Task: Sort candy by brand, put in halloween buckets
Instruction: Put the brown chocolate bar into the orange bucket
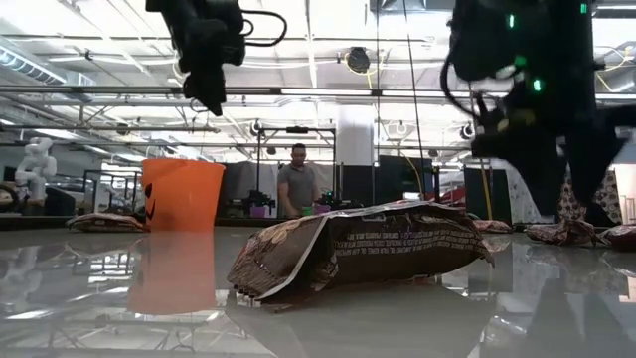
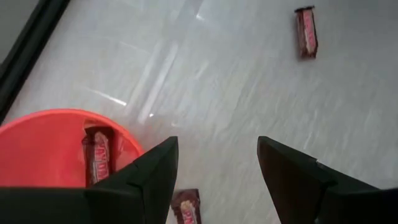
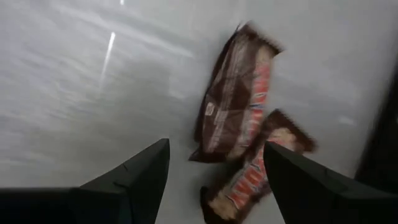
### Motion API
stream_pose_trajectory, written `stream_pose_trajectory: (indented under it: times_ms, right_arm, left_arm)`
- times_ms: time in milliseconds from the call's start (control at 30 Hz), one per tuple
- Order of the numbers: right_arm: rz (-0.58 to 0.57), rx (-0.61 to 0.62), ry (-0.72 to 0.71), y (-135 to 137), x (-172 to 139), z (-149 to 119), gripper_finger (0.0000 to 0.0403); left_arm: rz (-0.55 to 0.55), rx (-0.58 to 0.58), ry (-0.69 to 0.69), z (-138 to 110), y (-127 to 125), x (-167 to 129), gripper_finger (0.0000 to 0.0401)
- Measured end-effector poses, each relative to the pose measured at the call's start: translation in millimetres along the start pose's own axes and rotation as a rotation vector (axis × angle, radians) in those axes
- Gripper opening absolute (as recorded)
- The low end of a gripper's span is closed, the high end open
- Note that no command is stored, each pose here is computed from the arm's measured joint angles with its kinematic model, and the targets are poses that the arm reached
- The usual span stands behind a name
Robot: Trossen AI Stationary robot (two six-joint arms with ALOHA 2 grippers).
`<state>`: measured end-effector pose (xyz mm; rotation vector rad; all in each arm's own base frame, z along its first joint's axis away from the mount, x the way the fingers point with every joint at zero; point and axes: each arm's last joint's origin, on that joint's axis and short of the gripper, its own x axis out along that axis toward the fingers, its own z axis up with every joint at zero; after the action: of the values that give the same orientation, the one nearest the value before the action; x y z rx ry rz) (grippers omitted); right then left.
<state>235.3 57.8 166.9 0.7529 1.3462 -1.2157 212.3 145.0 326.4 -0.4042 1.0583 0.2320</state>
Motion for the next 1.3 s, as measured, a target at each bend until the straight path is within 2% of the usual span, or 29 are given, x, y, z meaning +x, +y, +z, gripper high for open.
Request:
stream_pose_trajectory:
  times_ms: [200,367,500,667,733,833,1033,1100,1200,1300]
  right_arm:
    - [0.062,0.014,0.075,-5.2,34.2,-2.0,0.0251]
    - [0.076,0.036,0.086,-3.8,34.6,-2.8,0.0232]
    - [0.101,0.023,0.075,1.4,29.4,-1.5,0.017]
    - [0.128,-0.034,0.033,7.7,21.6,1.0,0.0041]
    - [0.131,-0.06,0.015,8.8,19.2,1.8,0.0012]
    - [0.121,-0.08,0.005,9.7,12.9,3.4,0.0015]
    - [-0.027,-0.138,-0.012,0.9,-15.5,10.1,0.0002]
    - [-0.045,-0.145,-0.012,-1.5,-22.2,16.0,0.0003]
    - [-0.023,-0.155,-0.001,-6.6,-26.3,28.9,0.002]
    - [-0.018,-0.157,0.013,-15.3,-21.2,42.3,0.0056]
  left_arm:
    - [0.032,-0.004,0.031,-0.8,-10.3,3.2,0.0226]
    - [0.023,-0.006,0.034,-0.2,-17.8,5.2,0.0226]
    - [0.01,0.027,0.027,1.2,-26.1,7.3,0.0226]
    - [-0.001,0.06,0.012,3.3,-33.8,9.1,0.0226]
    - [-0.001,0.066,0.01,3.5,-35.2,9.4,0.0226]
    - [-0.002,0.07,0.01,3.5,-36.1,9.6,0.0226]
    - [-0.003,0.071,0.009,3.7,-36.3,9.7,0.0226]
    - [-0.002,0.072,0.001,4.4,-36.3,9.7,0.0226]
    - [-0.002,0.076,-0.015,6.0,-36.3,9.7,0.0226]
    - [-0.002,0.076,-0.014,5.9,-36.3,9.7,0.0226]
